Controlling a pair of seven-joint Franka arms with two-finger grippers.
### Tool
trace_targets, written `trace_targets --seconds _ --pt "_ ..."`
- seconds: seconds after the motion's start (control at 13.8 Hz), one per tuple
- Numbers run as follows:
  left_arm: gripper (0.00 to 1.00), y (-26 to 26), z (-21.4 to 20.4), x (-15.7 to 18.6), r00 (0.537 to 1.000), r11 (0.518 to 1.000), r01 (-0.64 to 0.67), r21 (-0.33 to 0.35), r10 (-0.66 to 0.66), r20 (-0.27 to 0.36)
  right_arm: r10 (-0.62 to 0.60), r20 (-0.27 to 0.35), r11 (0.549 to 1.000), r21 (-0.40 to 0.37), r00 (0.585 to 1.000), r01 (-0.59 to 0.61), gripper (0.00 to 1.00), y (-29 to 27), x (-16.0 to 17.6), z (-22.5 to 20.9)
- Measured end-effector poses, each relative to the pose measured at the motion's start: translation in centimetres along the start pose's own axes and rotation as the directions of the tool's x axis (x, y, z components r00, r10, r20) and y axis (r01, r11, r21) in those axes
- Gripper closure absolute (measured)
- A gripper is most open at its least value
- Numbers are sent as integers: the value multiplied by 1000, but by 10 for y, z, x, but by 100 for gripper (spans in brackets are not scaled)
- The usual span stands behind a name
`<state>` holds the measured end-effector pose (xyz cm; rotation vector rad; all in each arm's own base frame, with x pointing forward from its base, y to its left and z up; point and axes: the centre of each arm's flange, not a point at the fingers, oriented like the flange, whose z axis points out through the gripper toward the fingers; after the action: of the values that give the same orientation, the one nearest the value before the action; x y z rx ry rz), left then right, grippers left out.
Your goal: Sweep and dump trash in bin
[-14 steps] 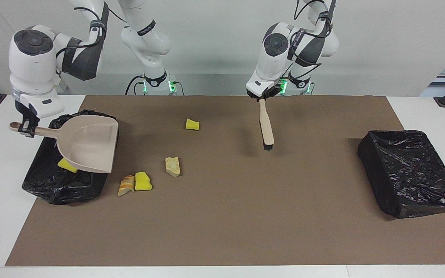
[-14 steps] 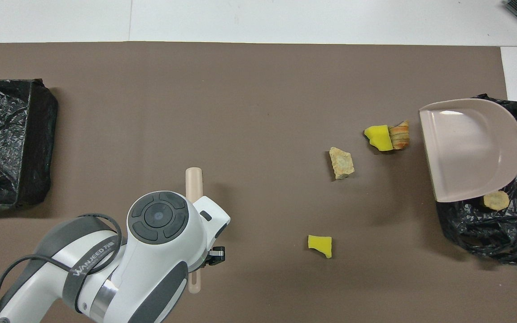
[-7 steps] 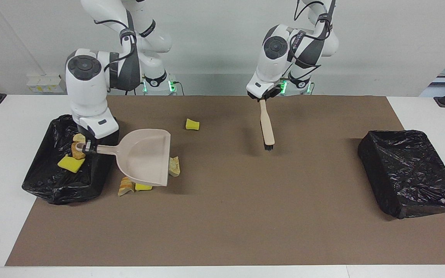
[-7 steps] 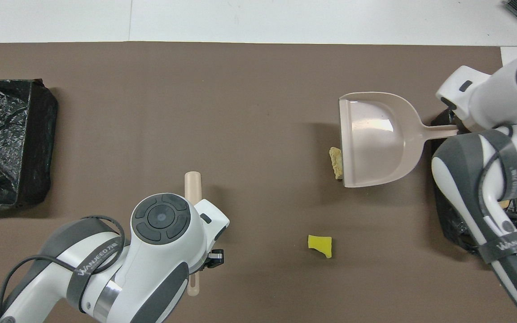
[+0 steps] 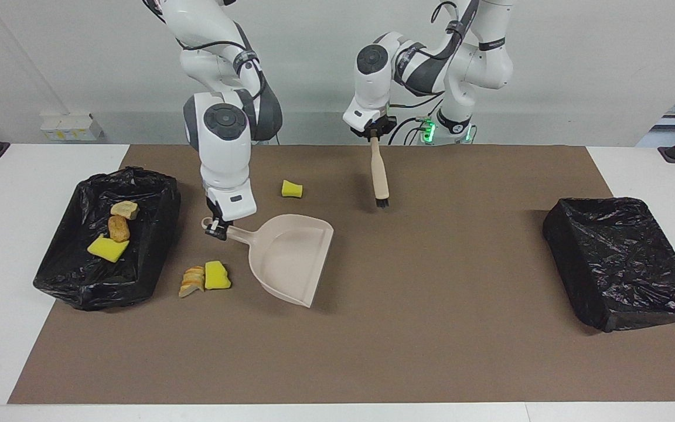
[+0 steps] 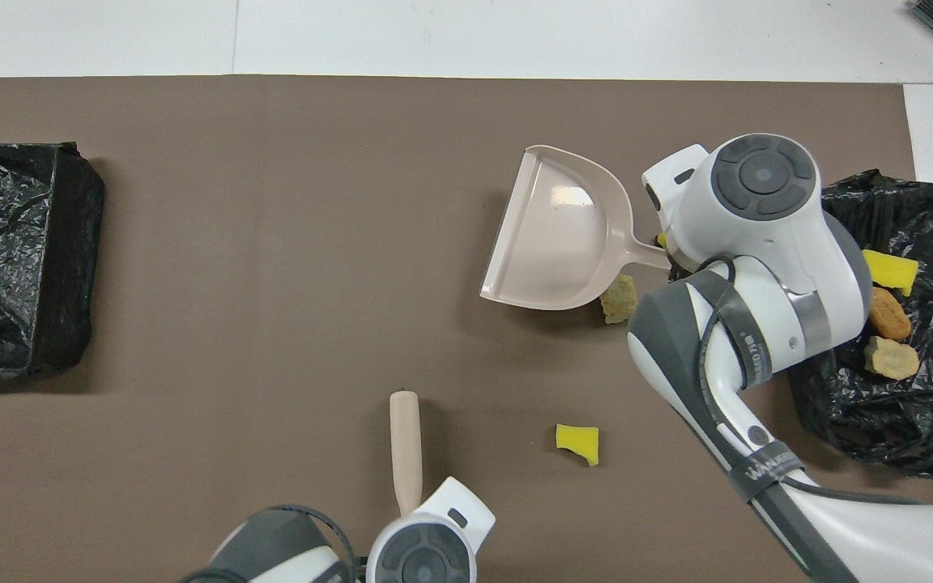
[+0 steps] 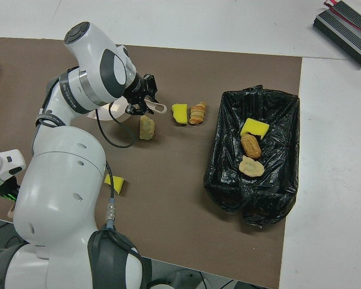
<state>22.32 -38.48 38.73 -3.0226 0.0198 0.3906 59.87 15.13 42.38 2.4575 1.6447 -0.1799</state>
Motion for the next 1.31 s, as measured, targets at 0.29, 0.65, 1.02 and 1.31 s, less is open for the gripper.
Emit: trace_targets --seconds 0.29,0.65,1.02,1.31 --pt "73 29 34 -60 1000 999 6 -52 -7 -25 268 -18 961 71 963 -266 68 -9 16 12" --pt "73 25 52 -61 999 997 19 -74 -22 -35 598 -3 792 159 802 -590 68 -13 19 12" --pt "73 28 66 -71 999 997 0 -78 -3 -37 772 42 620 173 635 -765 68 -42 54 6" --pt "46 25 66 -61 999 997 -11 -80 9 -32 812 69 553 230 580 -801 68 -66 82 6"
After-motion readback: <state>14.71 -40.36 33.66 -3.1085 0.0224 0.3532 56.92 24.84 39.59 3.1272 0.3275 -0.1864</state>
